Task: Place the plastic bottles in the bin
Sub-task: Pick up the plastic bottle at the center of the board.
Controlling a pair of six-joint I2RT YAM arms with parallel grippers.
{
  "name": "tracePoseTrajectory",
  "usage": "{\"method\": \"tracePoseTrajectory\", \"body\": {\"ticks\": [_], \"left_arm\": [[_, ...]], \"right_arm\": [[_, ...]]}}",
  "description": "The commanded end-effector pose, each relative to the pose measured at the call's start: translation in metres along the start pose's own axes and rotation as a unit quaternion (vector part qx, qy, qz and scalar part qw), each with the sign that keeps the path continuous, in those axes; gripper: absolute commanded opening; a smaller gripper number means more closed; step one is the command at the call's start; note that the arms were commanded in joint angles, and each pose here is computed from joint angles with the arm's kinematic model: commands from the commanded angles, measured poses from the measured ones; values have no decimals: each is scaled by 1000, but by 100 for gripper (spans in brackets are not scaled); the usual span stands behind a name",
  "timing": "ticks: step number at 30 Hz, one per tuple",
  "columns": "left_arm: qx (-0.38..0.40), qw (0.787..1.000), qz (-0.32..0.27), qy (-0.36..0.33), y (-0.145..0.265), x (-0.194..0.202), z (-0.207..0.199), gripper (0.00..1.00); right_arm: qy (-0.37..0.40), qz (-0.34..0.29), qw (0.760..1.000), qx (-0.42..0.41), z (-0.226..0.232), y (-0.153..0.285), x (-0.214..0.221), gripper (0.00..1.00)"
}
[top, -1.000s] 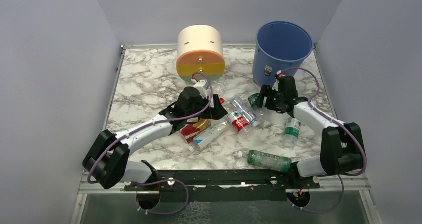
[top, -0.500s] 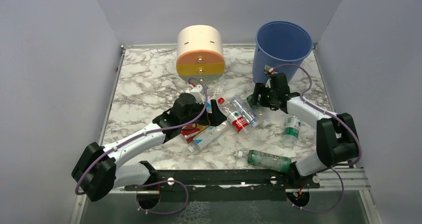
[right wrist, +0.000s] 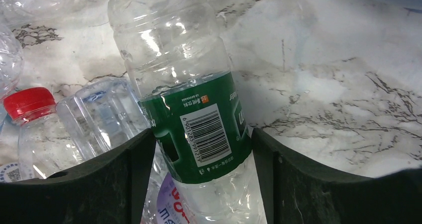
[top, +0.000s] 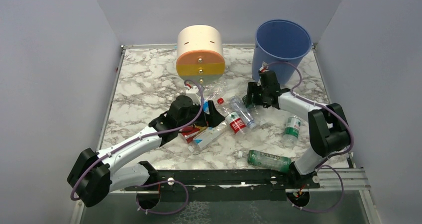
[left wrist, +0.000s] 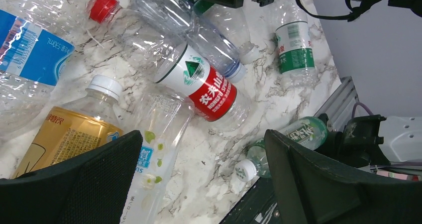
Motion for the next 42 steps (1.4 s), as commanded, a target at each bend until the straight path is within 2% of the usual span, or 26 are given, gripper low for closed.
{"method": "tracePoseTrajectory", "body": {"ticks": [1,5,10,13,26,42], "left_arm": [[-4,1000,-10,-1,4,-3,-1,99],[2,1000,-12,-5,5,-7,-6,99],[3,1000,-15,-12,6,-11,-9,99],[3,1000,-16,-12,6,-12,-9,99],[0,1000,-14,-8,7,-8,-6,99],[-9,1000,-6,-11,3,-4,0,99]], "right_arm": [[20,0,1000,23,2,-5,-3,72],[31,10,999,32,3,-8,0,65],[40,11,999,35,3,-5,-3,48],[43,4,998,37,4,2,-9,45],[46,-49,998,8,19,48,-47,40],[52,-134,988,-61,55,124,-116,40]]}}
Point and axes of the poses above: each gripper's point midway between its finger pads, its own y axis back along the fingers, its own z axis along the line the jaws close on, x = y × z, the point moved 1 cm from there along y, back along the fingers, and after that the axes turned 6 degrees about y, right-handed, at the moved point
